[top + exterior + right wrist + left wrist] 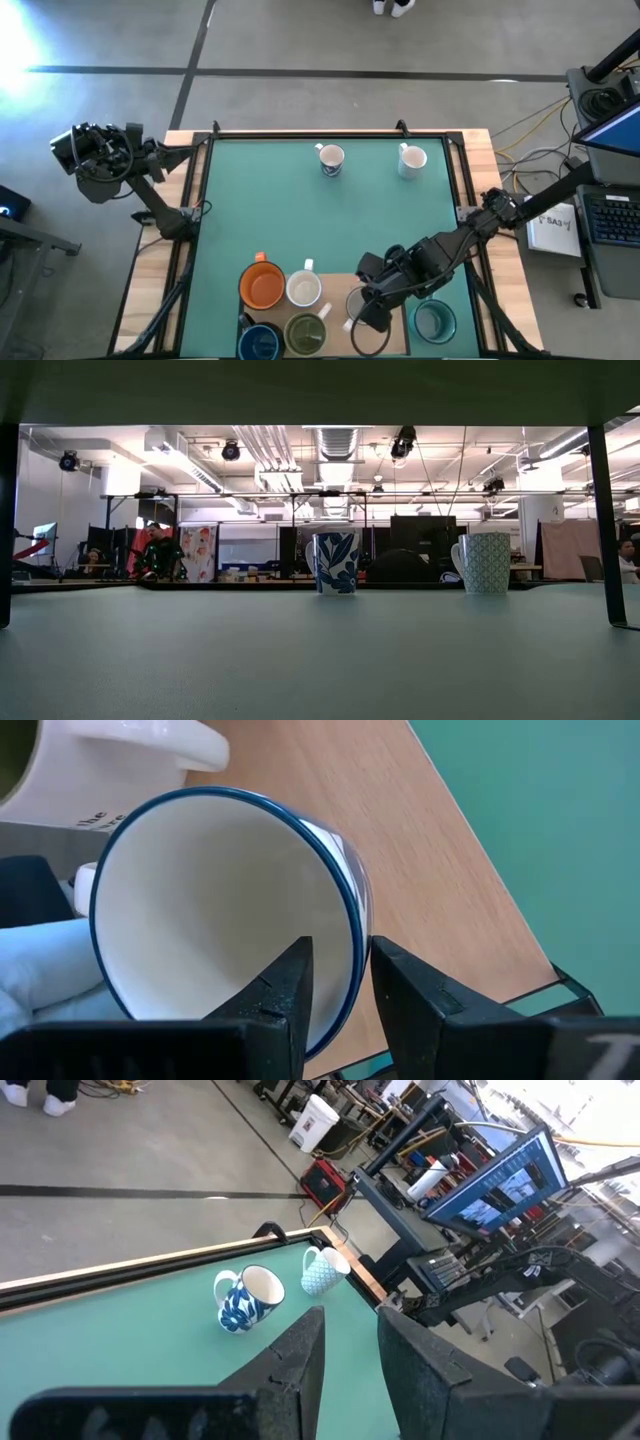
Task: Place coffee mugs
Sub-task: Put the bottom blue patterned mug on the shelf
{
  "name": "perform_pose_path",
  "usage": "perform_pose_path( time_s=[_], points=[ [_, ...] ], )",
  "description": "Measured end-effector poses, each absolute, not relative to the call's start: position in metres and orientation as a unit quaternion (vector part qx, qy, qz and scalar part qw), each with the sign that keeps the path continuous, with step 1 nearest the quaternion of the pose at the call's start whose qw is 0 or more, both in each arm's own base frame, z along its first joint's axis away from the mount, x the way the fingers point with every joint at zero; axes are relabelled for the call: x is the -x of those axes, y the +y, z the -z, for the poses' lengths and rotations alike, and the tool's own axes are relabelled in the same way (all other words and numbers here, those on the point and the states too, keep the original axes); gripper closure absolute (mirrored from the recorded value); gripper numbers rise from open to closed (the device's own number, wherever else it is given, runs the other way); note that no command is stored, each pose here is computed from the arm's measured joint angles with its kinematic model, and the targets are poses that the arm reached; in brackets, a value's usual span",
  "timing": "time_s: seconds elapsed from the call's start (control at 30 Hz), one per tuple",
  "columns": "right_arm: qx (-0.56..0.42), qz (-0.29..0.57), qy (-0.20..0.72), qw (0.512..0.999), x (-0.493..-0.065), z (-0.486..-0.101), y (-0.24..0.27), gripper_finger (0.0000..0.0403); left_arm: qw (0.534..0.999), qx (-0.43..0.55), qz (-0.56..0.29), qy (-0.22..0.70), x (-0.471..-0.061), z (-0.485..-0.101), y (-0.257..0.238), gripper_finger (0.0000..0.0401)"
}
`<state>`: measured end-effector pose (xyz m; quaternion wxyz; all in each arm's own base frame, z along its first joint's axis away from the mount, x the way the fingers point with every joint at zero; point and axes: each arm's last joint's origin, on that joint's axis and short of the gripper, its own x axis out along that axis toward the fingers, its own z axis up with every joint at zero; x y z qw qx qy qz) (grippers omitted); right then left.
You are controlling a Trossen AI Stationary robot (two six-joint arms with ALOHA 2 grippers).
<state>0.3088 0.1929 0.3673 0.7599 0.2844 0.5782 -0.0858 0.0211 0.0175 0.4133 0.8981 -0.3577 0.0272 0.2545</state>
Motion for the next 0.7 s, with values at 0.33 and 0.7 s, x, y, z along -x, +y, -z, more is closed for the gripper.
perform_pose_path(
  time_s=[0.33,0.7],
  points=[
    [-0.287,0.070,0.581,0.758,-0.310,-0.368,0.194,0.0313,0.898,0.358,-0.255,0.027,-0.021,-0.413,0.018,0.0322],
    [-0.315,0.028,0.558,0.767,-0.321,-0.368,0.203,0.0313,0.894,0.368,-0.255,0.024,-0.021,-0.413,0.018,0.0322]
  ],
)
